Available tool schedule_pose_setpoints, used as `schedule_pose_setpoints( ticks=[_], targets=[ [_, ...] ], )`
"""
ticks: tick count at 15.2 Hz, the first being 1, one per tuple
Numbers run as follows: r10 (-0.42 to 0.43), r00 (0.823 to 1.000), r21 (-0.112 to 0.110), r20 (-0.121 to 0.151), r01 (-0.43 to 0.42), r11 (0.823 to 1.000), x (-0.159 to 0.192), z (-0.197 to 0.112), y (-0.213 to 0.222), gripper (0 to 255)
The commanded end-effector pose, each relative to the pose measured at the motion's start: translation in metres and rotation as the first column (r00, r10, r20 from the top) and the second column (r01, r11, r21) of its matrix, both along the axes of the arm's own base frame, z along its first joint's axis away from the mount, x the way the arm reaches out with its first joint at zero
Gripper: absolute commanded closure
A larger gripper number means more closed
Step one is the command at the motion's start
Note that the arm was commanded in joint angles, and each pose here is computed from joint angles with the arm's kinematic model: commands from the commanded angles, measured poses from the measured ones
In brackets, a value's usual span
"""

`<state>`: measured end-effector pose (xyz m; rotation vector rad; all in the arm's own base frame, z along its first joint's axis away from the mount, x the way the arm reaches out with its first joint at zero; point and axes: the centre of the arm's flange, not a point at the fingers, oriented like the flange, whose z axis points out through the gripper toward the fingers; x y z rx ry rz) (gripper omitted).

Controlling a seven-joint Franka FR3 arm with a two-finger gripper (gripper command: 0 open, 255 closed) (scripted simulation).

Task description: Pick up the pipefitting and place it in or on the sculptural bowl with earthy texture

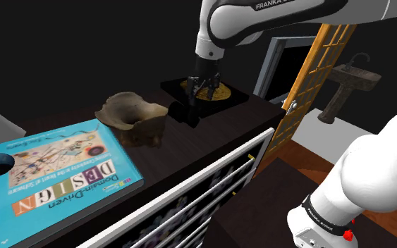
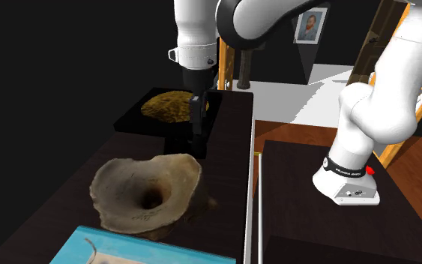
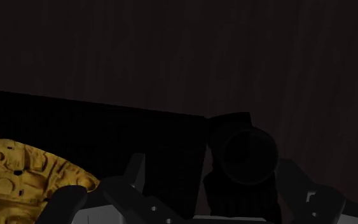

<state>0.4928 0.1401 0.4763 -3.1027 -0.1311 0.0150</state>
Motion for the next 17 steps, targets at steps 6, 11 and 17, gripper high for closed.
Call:
schedule_pose_setpoints(
  ticks=[6, 11, 17],
  targets=[
    [-0.005, 1.000, -0.002, 0.002, 0.005, 1.000, 0.058, -0.027, 0.049, 0],
    [-0.005, 1.000, -0.002, 0.002, 0.005, 1.000, 0.058, -0.054, 0.050, 0],
    [-0.005, 1.000, -0.002, 0.002, 0.005, 1.000, 0.058, -0.062, 0.050, 0]
  ],
)
